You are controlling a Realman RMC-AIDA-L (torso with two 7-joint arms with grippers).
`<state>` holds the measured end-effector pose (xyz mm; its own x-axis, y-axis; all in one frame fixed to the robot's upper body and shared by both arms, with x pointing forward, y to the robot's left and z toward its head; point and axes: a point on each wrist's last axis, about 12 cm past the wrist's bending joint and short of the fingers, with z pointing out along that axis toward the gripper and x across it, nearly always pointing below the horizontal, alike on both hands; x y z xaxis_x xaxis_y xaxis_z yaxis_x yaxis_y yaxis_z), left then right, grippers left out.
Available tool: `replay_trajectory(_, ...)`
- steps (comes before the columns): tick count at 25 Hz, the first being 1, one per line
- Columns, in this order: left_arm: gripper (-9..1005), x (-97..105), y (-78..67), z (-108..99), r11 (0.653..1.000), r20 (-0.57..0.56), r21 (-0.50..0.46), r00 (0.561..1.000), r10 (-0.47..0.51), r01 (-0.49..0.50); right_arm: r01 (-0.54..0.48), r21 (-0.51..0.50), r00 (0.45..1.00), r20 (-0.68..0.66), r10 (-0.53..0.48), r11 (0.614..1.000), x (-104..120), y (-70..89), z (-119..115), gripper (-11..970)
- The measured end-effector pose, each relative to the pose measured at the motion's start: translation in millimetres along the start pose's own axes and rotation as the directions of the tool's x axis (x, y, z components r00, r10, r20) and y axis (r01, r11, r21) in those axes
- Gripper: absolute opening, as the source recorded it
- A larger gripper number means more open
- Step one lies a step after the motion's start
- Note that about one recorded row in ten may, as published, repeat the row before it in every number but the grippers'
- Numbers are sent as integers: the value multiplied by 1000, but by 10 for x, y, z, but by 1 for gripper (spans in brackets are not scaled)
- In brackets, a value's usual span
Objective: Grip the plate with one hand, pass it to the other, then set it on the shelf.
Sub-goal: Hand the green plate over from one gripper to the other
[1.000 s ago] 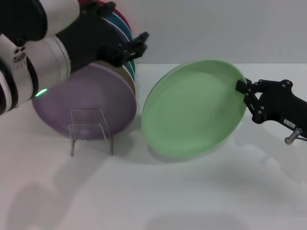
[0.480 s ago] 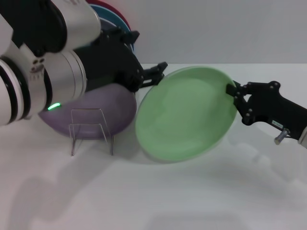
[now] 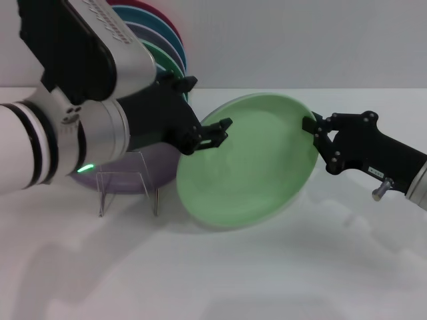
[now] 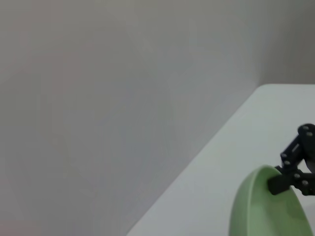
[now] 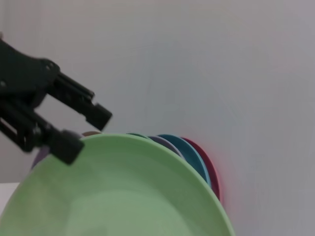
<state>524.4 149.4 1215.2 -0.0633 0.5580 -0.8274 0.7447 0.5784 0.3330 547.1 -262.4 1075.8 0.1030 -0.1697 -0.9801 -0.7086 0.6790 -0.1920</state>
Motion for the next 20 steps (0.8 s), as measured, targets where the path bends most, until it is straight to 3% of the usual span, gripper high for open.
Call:
replay_trajectory(17, 691, 48, -25, 123, 999, -22, 21, 999, 32, -32, -14, -24, 1000, 24, 14, 1000, -19, 36, 4, 23)
replay_trajectory(20, 629, 46, -25, 125, 999, -22, 22, 999, 33, -32, -15, -23, 1000, 27, 15, 1000, -22, 34, 1, 23)
